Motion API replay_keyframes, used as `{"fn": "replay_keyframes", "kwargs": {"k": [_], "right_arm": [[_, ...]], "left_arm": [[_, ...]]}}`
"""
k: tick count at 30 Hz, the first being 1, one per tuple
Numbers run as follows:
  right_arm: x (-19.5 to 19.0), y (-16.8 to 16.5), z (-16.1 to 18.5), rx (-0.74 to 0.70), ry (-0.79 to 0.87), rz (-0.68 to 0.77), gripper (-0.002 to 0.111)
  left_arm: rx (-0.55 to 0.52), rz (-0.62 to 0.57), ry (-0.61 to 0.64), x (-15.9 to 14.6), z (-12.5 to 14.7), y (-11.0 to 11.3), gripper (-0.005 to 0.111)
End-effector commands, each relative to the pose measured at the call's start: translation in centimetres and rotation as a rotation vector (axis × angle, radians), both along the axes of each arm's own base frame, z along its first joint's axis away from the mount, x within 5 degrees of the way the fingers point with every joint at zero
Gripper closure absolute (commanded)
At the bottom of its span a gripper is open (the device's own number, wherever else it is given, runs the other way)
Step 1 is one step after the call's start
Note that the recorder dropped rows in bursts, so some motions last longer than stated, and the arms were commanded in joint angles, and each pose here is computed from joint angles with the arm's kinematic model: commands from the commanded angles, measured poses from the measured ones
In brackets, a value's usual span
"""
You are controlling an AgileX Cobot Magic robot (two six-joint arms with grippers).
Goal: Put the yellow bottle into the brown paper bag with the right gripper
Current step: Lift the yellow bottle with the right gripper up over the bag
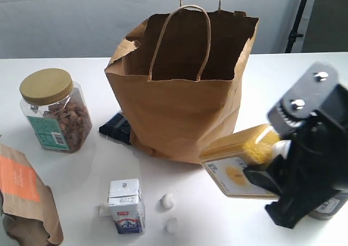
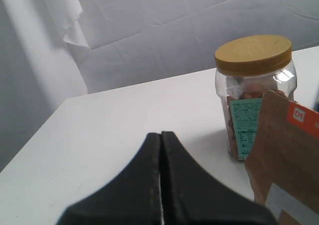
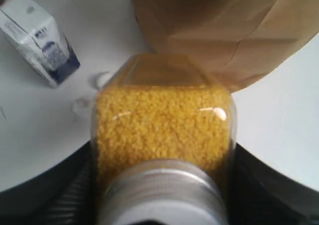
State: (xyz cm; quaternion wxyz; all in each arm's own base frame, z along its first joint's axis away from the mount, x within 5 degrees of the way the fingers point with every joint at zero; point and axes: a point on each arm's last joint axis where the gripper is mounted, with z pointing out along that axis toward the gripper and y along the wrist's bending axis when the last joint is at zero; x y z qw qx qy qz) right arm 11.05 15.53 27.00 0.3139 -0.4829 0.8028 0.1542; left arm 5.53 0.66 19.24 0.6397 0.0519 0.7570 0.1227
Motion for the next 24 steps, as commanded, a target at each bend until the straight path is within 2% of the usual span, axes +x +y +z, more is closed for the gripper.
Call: {"fn": "replay_keyframes", "kwargs": {"k": [1,6,10,13,18,24], "right_arm": [[-2.1,-2.9,3.7,0.232,-0.122,-0.042,0.108],[-3.9,-6.3,6.7,0.402,-0.294,-0.092,0.108],[-3.9,-7.2,9.8,0.498,-0.447,-0.112,0.108],[-3.0,-6.5,12.0,0.505,-0.551,-0.108,0.108],[-0.4,-3.3,15.2,0.469,-0.683,-0.069,0.108],[5.1,0.1,18.2,0.405,-0.742,-0.154,0.108]], "left_arm": [[-0.001,-0.006,-0.008,0.0,0.0,0.0,0.107],[-0.001,-0.006,-0.008,0.0,0.0,0.0,0.107],[-0.001,-0.006,-0.008,0.0,0.0,0.0,0.107],[-0.001,-0.006,-0.008,0.0,0.0,0.0,0.107],[-0.001,-0.006,-0.008,0.0,0.0,0.0,0.107],[-0.001,-0.006,-0.008,0.0,0.0,0.0,0.107]]}}
